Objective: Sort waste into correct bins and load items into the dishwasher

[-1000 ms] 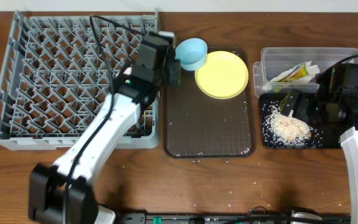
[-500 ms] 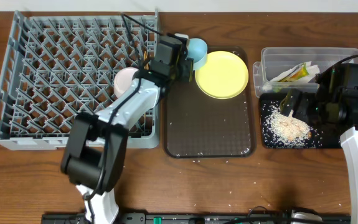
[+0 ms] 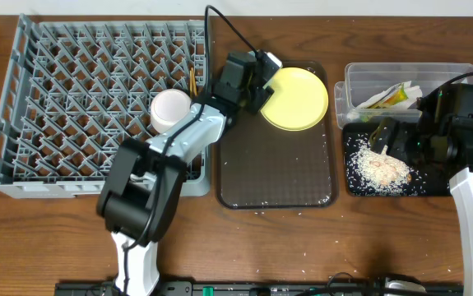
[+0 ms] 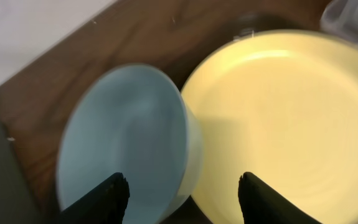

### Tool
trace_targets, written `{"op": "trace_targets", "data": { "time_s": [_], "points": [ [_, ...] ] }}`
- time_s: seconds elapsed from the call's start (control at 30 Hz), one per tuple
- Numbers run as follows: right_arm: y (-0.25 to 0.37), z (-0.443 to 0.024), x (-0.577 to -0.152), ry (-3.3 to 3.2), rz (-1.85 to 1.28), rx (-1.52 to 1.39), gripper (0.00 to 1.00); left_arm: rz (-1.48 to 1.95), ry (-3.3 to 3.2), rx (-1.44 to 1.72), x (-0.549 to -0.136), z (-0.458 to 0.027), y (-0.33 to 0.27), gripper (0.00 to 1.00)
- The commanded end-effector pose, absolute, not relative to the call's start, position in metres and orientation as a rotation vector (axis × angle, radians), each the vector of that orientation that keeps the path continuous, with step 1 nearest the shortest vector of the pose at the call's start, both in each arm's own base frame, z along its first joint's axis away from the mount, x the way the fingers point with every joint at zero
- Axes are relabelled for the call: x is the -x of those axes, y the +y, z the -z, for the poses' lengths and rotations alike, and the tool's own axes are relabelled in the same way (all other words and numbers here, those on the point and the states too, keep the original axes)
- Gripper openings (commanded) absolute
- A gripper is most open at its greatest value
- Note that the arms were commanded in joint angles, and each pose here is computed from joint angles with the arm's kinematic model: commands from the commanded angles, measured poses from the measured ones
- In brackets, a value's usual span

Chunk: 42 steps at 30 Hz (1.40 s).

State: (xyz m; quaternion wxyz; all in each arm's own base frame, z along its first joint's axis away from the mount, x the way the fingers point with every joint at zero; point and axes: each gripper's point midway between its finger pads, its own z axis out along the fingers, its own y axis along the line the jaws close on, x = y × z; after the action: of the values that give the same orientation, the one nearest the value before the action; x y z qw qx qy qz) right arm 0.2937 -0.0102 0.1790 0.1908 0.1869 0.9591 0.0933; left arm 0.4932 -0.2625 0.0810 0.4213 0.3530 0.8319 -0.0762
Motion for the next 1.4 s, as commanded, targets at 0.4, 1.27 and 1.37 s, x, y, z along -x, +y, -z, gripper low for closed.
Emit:
{"op": "trace_targets", "data": {
  "time_s": [0.4, 1.27, 1.37],
  "points": [
    [-0.013, -0.185, -0.297, 2.678, -0.260, -0.512, 0.99, 0.192, 2.088, -0.899, -0.494, -0.078, -0.266, 0.08],
    [-0.013, -0.185, -0.297, 2.678, -0.260, -0.512, 0.99, 0.406, 2.792, -0.662, -0.283, -0.068, -0.327, 0.59],
    [-0.013, -0.185, -0.297, 2.678, -0.260, -0.512, 0.99, 0.436, 2.750, -0.643, -0.285, -0.091, -0.324, 0.58]
  ]
}}
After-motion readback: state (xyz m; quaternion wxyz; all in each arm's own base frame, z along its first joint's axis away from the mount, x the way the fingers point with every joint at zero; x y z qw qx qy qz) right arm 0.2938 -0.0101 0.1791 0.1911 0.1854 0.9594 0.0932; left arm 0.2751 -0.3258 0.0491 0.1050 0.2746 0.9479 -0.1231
